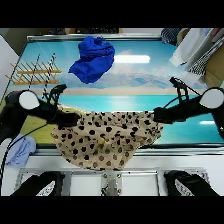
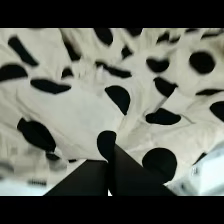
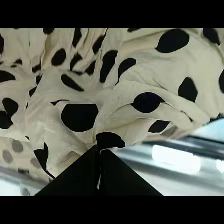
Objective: Fold the clothes and pants, and hang the long-sleeved shirts on hangers.
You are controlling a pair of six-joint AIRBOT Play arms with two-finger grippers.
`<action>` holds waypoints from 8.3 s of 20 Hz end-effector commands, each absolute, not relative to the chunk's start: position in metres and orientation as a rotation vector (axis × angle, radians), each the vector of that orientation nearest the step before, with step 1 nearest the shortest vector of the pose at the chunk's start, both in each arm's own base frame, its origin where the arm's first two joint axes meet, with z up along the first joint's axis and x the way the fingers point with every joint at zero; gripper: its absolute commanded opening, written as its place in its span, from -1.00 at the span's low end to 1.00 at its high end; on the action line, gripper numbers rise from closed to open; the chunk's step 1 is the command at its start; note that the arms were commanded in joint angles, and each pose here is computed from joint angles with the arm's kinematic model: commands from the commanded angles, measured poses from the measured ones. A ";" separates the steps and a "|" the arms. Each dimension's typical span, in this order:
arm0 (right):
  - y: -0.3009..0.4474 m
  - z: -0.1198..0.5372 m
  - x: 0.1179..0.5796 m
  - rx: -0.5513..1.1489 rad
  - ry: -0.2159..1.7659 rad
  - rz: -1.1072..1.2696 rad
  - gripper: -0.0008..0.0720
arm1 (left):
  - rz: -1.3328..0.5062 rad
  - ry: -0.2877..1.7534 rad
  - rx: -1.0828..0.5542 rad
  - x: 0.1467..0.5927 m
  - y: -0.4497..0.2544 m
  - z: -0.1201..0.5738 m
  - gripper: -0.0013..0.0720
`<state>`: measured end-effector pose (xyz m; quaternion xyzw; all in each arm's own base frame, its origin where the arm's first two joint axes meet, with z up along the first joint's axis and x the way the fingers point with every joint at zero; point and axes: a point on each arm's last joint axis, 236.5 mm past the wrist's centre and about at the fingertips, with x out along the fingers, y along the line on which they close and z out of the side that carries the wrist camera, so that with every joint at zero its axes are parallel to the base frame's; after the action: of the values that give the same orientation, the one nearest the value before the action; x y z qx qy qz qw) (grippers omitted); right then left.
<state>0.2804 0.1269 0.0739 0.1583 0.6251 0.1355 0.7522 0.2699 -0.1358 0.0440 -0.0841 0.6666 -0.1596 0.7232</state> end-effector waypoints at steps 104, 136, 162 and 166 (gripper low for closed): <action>0.139 0.132 0.271 -0.023 1.296 0.164 -0.94 | -0.318 1.269 -0.081 0.241 -0.193 0.078 -0.93; 0.158 0.081 0.287 -0.110 1.430 0.207 -0.94 | 0.263 1.048 0.159 0.476 0.079 0.052 0.97; 0.164 0.081 0.284 -0.080 1.443 0.213 -0.94 | 0.333 1.235 0.359 0.565 0.155 -0.112 0.38; 0.162 0.080 0.281 -0.085 1.457 0.208 -0.94 | 0.342 1.245 0.352 0.562 0.155 -0.113 -0.64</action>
<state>0.2837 0.1632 0.0810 -0.0364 0.6597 0.0964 0.7445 0.5628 0.1549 -0.1134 0.1667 0.5761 0.1553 0.7850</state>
